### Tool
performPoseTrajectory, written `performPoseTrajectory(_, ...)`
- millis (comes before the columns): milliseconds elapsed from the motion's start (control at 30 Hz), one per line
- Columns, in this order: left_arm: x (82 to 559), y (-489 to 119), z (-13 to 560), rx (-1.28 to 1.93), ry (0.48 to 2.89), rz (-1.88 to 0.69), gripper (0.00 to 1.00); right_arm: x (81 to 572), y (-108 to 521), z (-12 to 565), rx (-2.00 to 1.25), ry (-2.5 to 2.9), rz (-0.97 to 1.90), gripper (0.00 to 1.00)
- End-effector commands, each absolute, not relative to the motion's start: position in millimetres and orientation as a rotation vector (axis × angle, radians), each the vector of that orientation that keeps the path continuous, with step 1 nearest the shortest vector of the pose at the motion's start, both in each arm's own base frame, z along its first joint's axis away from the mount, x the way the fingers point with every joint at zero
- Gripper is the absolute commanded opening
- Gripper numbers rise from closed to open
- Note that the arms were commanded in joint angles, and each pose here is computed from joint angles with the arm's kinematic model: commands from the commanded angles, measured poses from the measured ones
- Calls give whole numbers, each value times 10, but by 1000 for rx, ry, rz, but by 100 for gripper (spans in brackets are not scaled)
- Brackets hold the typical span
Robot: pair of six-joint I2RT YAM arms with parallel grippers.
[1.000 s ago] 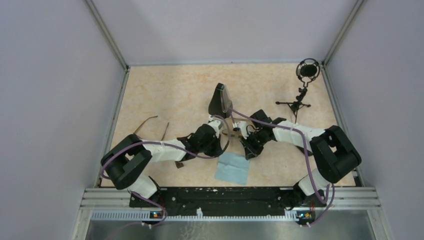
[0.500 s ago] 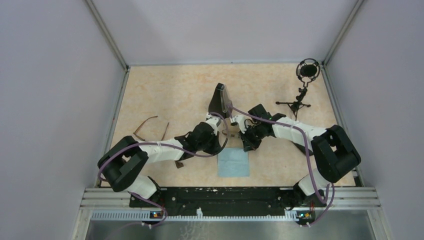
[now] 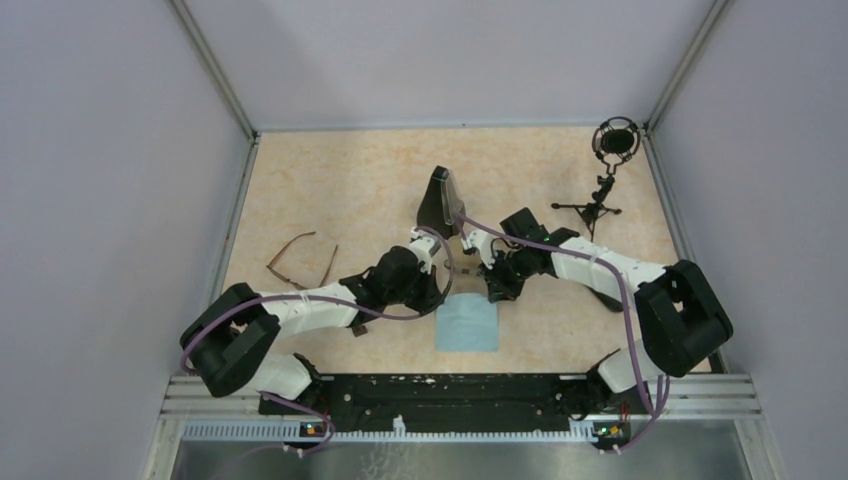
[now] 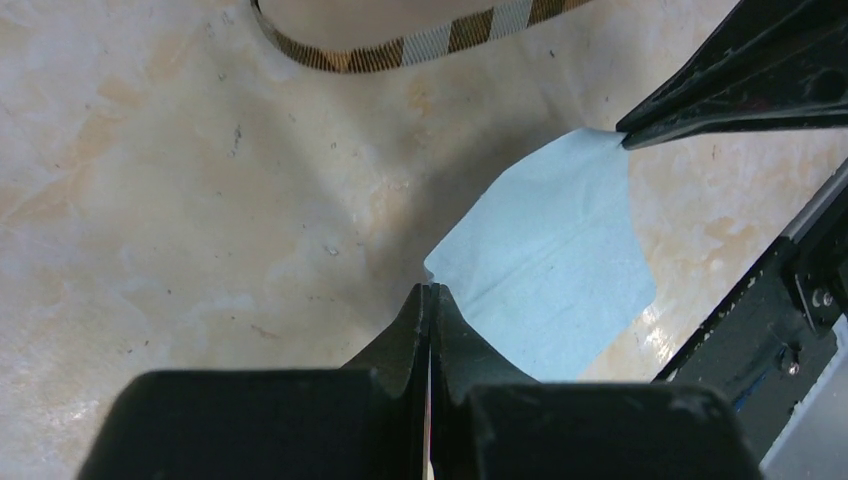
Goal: Organize the sunglasses
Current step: Fold the glasses cleaning cloth at the center of the board.
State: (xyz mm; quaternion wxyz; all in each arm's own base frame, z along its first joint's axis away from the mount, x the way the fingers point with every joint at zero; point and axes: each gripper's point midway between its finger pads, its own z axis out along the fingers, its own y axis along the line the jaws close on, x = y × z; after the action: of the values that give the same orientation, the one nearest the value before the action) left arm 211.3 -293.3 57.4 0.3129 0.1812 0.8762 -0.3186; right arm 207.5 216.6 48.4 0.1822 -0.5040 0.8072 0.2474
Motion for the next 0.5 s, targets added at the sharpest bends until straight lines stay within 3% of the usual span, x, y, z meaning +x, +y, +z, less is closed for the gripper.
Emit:
performPoseTrajectory(0,2036,-2946,629,512,2280,-898,0,1947,2245,594,-1485,2198,782,0)
performPoseTrajectory(467,1806,-2976,593,574,2298,-1015,0,1592,2202,540,-1647,2155,804,0)
